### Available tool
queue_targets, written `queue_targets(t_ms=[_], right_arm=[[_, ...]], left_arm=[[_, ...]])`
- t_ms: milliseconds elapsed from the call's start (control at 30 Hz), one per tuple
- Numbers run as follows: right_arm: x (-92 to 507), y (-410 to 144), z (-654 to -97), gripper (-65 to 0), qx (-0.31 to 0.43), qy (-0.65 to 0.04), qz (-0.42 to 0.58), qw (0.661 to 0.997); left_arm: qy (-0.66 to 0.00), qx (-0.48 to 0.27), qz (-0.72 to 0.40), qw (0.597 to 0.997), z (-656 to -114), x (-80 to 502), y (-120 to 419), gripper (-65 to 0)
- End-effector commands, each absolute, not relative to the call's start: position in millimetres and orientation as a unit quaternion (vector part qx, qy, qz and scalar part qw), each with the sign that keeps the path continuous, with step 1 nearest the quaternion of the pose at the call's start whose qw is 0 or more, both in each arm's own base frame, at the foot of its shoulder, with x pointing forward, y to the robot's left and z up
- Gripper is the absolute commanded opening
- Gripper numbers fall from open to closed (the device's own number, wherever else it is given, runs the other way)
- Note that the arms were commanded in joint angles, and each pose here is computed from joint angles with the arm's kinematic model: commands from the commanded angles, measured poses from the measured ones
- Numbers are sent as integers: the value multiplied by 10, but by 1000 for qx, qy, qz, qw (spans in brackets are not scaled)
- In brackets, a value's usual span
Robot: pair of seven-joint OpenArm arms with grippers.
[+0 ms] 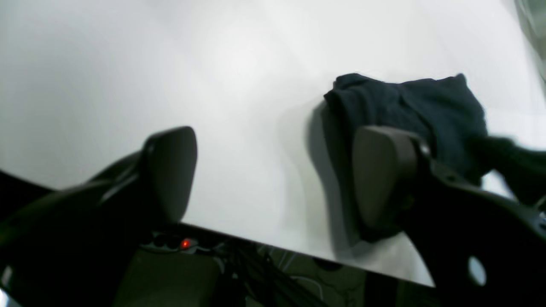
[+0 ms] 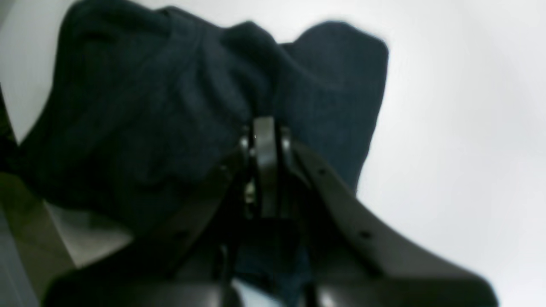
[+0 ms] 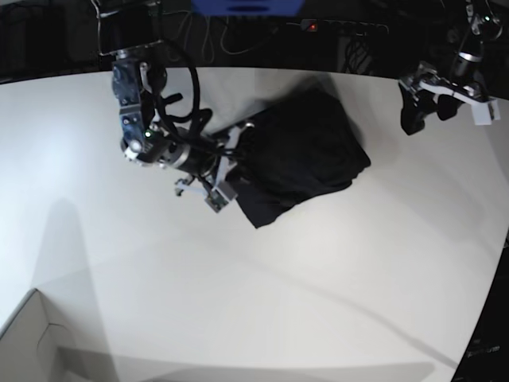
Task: Layout the t-shirt on the table in an organized manner, then fold the t-shirt properly
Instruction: 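Push the folded bundle with the right gripper to square it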
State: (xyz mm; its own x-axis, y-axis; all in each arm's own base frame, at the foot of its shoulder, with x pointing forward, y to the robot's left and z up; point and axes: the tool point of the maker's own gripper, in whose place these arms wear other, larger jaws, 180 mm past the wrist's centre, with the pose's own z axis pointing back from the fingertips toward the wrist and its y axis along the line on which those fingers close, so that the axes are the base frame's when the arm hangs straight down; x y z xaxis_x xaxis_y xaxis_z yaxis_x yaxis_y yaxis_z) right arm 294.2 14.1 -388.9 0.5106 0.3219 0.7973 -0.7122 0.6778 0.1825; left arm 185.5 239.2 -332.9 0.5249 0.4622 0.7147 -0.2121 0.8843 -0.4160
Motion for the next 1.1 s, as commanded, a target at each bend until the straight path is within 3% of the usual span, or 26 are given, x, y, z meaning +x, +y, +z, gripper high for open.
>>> queue_targets(t_ms=[0,233,567,833,1000,1067], right_arm=[[2996,135,-3804,-650,256,-402,311,823],[2976,102,-3748,-650,257,-414,309,817],[3041,11,-2933,-650,225,-519,300,768],[2868,-96,-3108,-650,221,-498,292,786],[2736,-113,-3233,-650,224,-480,290,797],[2697,-148,-3275,-650,222,-474,293,800]], left_arm=[[-462,-145,188,855,-3240,1898,2385,-94],[-466,-162,179,851,-3220,1993,2261,-93],[-429,-232,142,861,-3371,1977,1649,-92],[-421,-268,132,857,-3389,2036,1299,-91],[-426,-238,125,864,-3463,2151,1242,0],[-421,-236,134,865,-3546,2191,1220,0]])
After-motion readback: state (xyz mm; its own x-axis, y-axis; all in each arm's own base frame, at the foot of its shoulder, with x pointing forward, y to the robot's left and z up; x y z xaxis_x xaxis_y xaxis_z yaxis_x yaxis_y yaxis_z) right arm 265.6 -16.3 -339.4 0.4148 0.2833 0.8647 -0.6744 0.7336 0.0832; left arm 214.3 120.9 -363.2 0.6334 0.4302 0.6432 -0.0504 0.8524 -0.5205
